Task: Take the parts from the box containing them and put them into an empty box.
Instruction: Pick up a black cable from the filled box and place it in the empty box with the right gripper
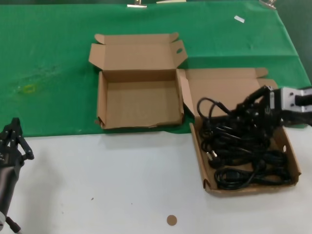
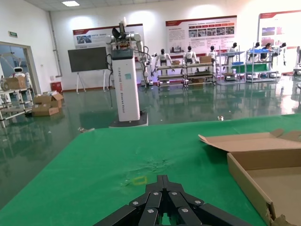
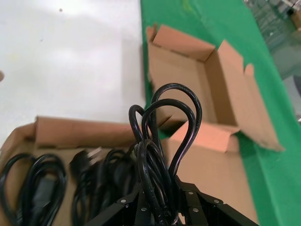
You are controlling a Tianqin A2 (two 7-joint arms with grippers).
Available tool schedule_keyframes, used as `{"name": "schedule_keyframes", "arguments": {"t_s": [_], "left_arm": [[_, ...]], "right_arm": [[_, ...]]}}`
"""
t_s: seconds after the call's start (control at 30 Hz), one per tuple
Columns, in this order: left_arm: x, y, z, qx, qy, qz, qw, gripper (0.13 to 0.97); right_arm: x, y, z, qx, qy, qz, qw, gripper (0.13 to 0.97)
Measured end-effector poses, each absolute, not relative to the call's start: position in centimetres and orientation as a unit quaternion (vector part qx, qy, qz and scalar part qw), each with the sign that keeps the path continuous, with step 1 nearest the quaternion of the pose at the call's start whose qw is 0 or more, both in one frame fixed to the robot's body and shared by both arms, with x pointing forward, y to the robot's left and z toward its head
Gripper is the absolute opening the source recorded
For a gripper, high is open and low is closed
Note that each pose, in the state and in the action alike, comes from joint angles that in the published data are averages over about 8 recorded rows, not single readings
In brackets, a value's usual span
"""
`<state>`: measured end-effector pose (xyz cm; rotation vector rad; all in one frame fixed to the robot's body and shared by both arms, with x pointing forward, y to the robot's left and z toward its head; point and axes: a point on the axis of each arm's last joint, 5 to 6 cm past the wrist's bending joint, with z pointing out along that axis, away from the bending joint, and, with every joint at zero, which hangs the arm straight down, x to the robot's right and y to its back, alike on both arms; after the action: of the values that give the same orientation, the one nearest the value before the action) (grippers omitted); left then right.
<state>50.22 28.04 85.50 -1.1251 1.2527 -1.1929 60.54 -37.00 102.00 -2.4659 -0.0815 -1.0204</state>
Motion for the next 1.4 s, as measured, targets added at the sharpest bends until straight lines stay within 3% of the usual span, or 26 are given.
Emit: {"name": "schedule_keyframes", "arguments": {"t_s": [0.6,0.97,1.4], "left_arm": [[50.2,28.0,85.5,-0.468,0.521,-0.496,0.513,0.144],[50.2,28.0,85.5,-0.468,0.521,-0.496,0.513,0.144],[50.2,28.0,85.5,-0.468,0.521,-0.496,0.513,0.144]], "right_arm": [[65.4,-29.2,105.7,-0.871,-0.071,-0.413,0.258,0.216],[69.0,-23.5,105.2,-0.866,-0.082,-0.409,0.276,0.216],[72.0,-19.3,104.2,-0.864,-0.076,-0.406,0.287,0.215]]}}
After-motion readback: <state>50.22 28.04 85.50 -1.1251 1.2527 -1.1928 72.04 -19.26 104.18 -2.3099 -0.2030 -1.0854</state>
